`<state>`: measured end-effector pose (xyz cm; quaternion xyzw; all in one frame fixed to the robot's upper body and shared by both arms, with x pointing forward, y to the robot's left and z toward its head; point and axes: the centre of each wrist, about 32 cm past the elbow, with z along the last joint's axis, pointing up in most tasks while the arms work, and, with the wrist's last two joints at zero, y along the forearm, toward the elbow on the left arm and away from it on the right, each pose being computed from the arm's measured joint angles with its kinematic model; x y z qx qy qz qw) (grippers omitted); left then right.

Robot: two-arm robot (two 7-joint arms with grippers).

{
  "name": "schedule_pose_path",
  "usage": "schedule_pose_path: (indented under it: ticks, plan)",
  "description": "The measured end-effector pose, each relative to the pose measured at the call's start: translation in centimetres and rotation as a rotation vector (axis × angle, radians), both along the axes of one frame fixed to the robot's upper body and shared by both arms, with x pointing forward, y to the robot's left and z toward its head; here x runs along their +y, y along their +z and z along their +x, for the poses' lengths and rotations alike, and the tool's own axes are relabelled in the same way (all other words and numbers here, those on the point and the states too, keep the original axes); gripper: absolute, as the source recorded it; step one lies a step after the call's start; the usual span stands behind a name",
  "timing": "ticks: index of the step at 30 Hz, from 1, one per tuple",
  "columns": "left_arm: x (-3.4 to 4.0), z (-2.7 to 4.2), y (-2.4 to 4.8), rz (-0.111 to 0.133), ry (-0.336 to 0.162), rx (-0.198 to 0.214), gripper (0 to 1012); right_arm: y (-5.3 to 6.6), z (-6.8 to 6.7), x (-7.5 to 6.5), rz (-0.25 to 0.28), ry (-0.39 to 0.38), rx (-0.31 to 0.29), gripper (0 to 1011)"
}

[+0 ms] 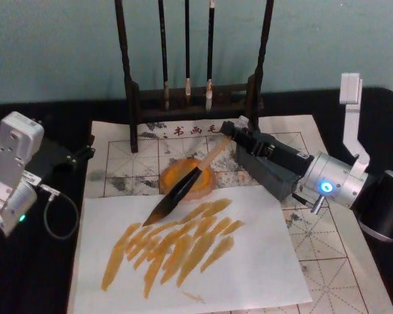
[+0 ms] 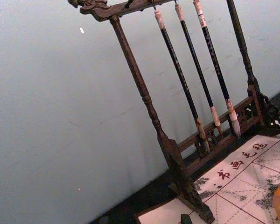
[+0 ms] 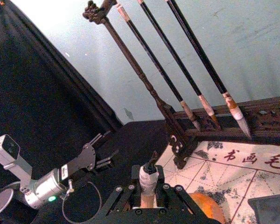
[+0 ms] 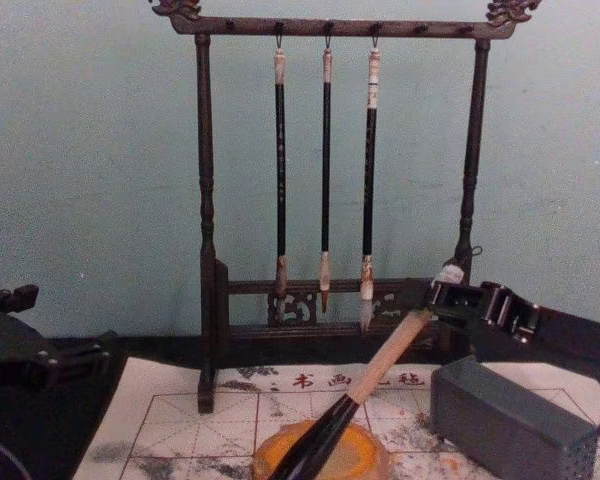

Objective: Pick up the brush from the inkstone, write on the paper, then place the brush back to its original position.

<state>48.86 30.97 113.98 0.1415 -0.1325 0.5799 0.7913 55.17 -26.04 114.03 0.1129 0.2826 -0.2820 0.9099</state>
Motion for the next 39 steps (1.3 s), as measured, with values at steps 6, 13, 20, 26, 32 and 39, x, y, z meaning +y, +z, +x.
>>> schedule_pose_path:
  ticks: [6,13,20,26,32,39]
  plan:
    - [0.0,0.0,0.0,0.0,0.0,0.0,1001,0.1,-0.1,-0.1,-0.008,0.003,-0.01,183]
    - [0.0,0.0,0.0,0.0,0.0,0.0,1001,0.2,-0.2,-0.3,-0.02,0.002,-0.019,183]
    - [0.0,0.0,0.0,0.0,0.0,0.0,1001,0.4,-0.3,-0.5,-0.034,0.0,-0.03,183]
    - [0.0,0.0,0.0,0.0,0.0,0.0,1001,0.5,-0.4,-0.8,-0.039,-0.001,-0.037,183]
    - [0.0,0.0,0.0,0.0,0.0,0.0,1001,0.7,-0.5,-1.0,-0.044,0.0,-0.042,183]
    - [0.0,0.0,0.0,0.0,0.0,0.0,1001,0.9,-0.7,-1.4,-0.057,0.001,-0.052,183]
